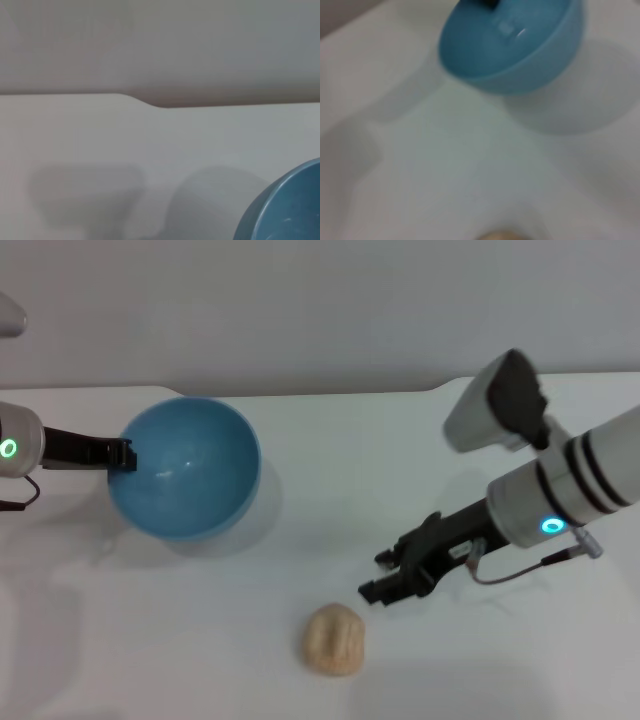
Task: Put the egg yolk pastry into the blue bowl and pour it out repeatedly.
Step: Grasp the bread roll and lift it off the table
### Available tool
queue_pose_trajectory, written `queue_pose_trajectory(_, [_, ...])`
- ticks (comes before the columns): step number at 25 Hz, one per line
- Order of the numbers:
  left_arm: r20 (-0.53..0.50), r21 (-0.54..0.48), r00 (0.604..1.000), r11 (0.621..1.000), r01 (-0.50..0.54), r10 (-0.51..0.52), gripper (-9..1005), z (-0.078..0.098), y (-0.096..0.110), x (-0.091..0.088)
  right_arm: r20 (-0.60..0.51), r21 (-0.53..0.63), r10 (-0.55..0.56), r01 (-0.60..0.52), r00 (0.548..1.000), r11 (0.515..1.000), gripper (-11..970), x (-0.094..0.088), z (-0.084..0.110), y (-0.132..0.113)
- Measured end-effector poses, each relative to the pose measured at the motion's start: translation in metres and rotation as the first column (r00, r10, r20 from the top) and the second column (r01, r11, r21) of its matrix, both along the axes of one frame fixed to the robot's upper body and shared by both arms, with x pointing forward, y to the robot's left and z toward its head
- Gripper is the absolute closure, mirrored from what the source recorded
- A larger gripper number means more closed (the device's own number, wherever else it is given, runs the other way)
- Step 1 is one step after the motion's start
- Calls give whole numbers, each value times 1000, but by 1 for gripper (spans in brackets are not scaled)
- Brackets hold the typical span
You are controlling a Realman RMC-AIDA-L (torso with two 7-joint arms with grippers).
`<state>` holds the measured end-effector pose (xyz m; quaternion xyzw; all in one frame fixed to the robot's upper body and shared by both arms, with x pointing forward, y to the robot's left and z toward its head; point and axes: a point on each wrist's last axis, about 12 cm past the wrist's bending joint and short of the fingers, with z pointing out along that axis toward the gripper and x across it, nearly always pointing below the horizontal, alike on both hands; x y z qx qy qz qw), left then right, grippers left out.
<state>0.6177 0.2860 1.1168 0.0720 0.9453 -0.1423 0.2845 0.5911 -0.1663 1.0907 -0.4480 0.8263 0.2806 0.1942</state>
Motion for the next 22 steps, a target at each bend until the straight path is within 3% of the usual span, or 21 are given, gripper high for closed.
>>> queue_pose_trajectory(8, [-35, 52, 998, 998, 46, -44, 979, 0, -12, 1, -32, -27, 74, -75, 997, 997, 549, -11, -6, 21])
queue_pose_trajectory(13, [-34, 51, 998, 997, 61, -59, 978, 3, -17, 3, -28, 2, 74, -74, 997, 997, 552, -16, -12, 30])
queue_pose_trajectory(22, [-38, 55, 996, 995, 86, -84, 978, 4, -25, 4, -29, -58, 61, -63, 998, 996, 558, -23, -33, 41])
